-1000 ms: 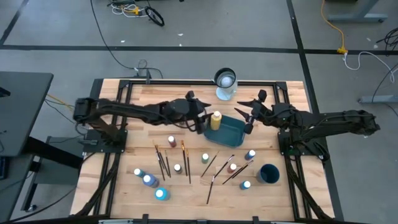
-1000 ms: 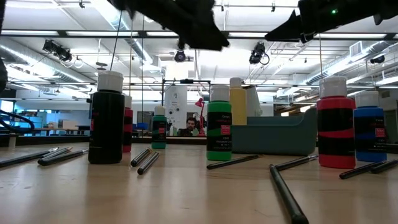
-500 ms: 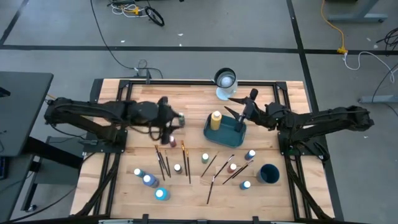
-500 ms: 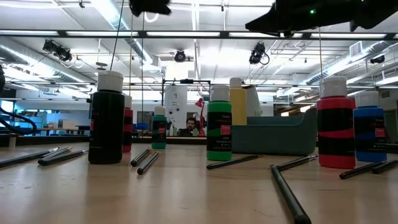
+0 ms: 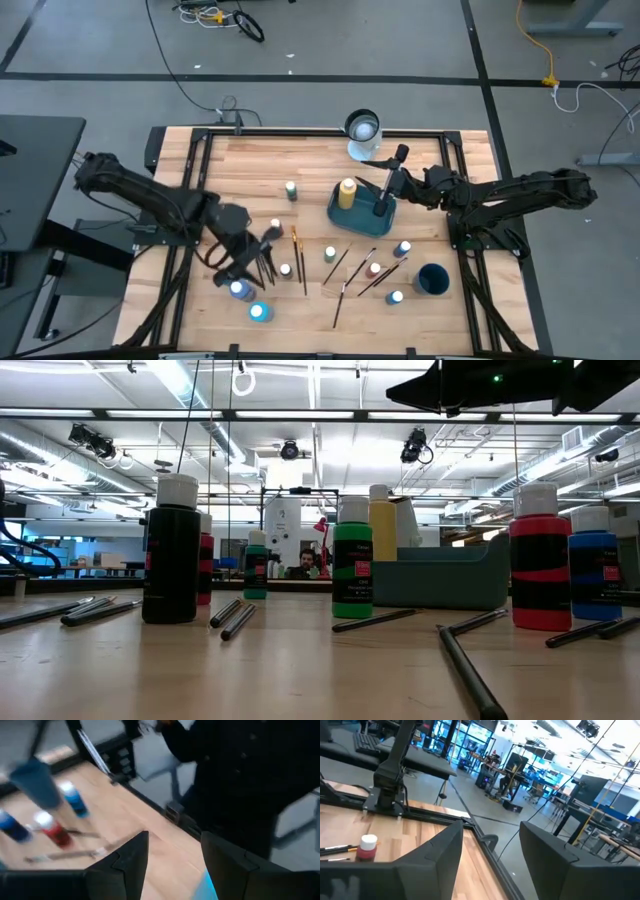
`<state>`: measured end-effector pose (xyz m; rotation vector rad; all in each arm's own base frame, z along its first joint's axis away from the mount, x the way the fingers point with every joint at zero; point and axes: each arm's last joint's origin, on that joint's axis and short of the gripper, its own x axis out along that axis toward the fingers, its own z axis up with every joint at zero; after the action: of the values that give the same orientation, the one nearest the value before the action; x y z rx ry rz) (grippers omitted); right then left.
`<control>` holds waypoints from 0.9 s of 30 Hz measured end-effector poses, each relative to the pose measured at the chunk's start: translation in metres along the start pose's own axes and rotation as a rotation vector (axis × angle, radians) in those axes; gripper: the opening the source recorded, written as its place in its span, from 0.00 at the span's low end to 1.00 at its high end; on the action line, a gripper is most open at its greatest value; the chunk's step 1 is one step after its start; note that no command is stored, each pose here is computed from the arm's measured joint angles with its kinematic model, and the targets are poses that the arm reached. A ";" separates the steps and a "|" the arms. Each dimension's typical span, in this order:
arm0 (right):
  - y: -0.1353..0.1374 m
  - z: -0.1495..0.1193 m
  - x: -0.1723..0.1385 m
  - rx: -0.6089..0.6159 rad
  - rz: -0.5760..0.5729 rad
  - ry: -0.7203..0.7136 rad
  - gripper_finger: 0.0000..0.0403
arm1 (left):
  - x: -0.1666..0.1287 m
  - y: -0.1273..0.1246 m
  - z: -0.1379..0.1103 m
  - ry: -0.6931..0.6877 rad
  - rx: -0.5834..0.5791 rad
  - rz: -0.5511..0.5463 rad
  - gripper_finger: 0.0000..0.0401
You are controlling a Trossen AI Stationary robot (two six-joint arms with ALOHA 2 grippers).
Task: Pick & Place Paint Supplies
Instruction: Put the large light blue paint bottle into the green bin
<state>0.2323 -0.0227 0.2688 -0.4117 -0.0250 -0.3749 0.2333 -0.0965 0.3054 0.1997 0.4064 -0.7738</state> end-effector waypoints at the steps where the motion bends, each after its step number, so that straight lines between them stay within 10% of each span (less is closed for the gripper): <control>1: 0.000 -0.001 0.000 -0.001 0.002 0.005 0.50 | 0.004 -0.003 -0.004 -0.007 0.004 -0.011 0.48; 14: 0.000 0.000 0.000 -0.002 0.000 -0.001 0.50 | 0.031 -0.034 -0.042 0.016 -0.103 -0.058 0.48; 27: -0.001 0.003 0.000 0.007 -0.012 -0.028 0.50 | 0.064 -0.061 -0.048 0.053 0.026 -0.030 0.47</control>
<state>0.2319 -0.0229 0.2718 -0.4104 -0.0558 -0.3811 0.2175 -0.1645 0.2329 0.2389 0.4507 -0.8046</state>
